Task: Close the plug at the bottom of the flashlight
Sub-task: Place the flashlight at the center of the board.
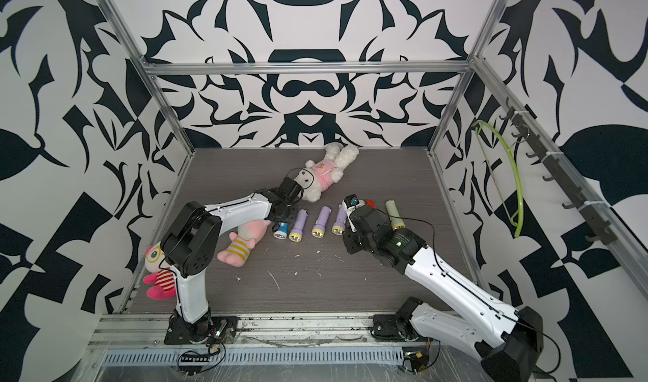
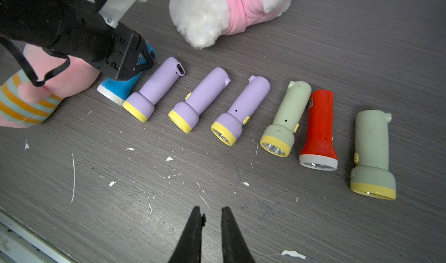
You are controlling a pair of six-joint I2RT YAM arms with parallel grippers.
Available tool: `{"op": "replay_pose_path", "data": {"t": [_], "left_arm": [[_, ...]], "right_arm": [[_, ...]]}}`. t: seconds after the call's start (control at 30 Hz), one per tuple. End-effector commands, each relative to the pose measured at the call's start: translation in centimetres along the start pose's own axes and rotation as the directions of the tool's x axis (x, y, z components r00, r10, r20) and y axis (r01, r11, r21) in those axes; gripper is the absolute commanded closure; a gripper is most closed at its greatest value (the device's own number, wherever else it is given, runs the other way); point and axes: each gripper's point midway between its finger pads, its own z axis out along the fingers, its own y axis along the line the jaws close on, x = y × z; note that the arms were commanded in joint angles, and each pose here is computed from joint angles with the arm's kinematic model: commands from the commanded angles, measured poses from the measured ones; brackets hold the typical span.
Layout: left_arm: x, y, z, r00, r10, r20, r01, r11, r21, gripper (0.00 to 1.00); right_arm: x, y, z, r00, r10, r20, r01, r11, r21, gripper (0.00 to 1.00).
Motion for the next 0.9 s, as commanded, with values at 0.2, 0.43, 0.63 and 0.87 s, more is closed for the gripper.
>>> {"op": "replay_pose_path", "data": {"t": [0.2,0.43,0.63,0.87], "left_arm": [[-0.6,0.4,0.0,1.0,0.003,-0.005,-0.003,1.0,-0.017,0.35],[-2.0,-0.1,-1.8,0.999,-0.01,0.035,0.01,1.0,0.02,0.35],[-4.3,-0.3,-6.2,0.992,-0.033,0.124,0.023,0.997,0.079,0.3],[-6.1,2.2,-13.1,0.945,-0.054,0.321,0.03,0.996,0.079,0.01]], "right_arm": [[-0.9,0.0,0.6,1.0,0.014,0.023,-0.014,1.0,0.012,0.79],[-1.1,0.0,0.5,1.0,0.018,0.024,-0.018,1.0,0.011,0.78],[-1.8,-0.1,0.1,0.999,0.034,0.032,-0.035,0.999,0.026,0.74],[-3.3,-2.4,0.1,0.997,0.04,0.071,-0.052,0.983,0.174,0.0]]}}
